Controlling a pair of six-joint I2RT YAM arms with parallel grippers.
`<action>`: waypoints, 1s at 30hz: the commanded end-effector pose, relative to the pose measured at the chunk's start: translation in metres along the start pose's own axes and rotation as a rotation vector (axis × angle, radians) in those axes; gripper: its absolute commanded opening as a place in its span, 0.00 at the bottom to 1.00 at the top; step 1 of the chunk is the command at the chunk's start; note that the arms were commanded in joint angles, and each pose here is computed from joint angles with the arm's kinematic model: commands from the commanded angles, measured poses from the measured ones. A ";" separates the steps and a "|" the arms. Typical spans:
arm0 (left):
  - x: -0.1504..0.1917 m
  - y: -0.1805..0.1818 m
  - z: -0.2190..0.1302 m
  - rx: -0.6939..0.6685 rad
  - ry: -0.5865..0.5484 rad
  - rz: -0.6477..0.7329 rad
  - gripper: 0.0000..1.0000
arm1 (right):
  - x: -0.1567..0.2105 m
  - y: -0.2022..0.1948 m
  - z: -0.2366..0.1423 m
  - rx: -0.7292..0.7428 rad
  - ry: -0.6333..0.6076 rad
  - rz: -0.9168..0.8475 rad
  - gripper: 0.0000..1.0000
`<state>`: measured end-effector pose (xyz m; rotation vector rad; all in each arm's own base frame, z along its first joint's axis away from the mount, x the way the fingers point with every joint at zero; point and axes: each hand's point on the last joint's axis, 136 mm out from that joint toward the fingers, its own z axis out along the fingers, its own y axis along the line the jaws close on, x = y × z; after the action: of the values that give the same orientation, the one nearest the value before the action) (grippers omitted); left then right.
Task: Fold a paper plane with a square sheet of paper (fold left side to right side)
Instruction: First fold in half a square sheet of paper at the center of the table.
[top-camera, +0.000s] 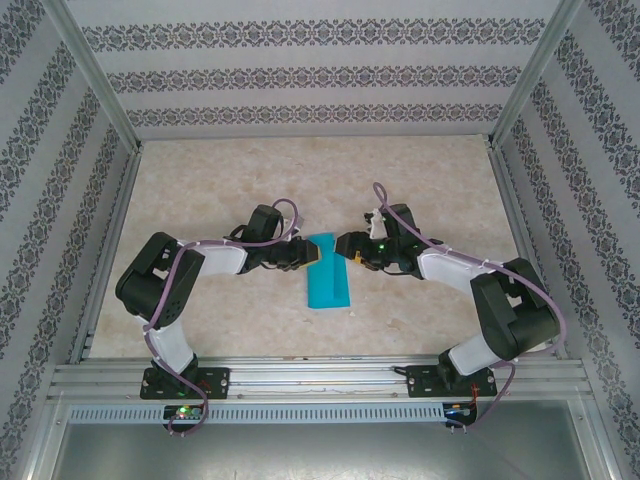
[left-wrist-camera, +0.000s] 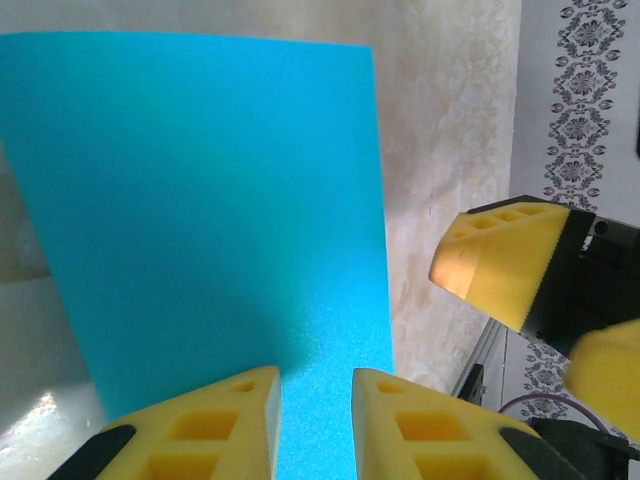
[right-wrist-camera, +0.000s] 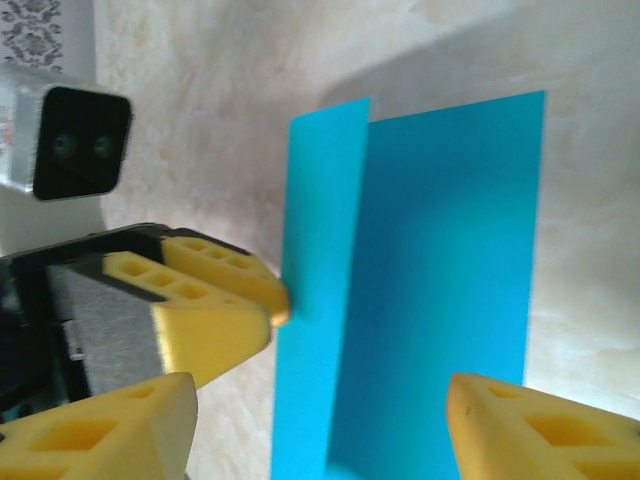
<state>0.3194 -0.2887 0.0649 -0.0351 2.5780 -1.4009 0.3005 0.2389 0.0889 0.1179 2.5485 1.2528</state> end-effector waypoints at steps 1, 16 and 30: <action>0.000 -0.003 0.007 -0.005 0.011 0.018 0.26 | 0.010 0.006 0.012 -0.045 0.045 0.007 0.67; -0.005 -0.003 0.007 -0.014 -0.018 0.005 0.27 | 0.026 -0.003 0.035 -0.021 0.107 0.053 0.49; -0.007 -0.023 -0.011 0.004 -0.055 0.052 0.40 | 0.018 -0.006 0.035 0.015 0.086 0.065 0.00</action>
<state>0.3215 -0.2882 0.0635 -0.0634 2.5803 -1.3730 0.2878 0.2630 0.0540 0.1750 2.6652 1.3100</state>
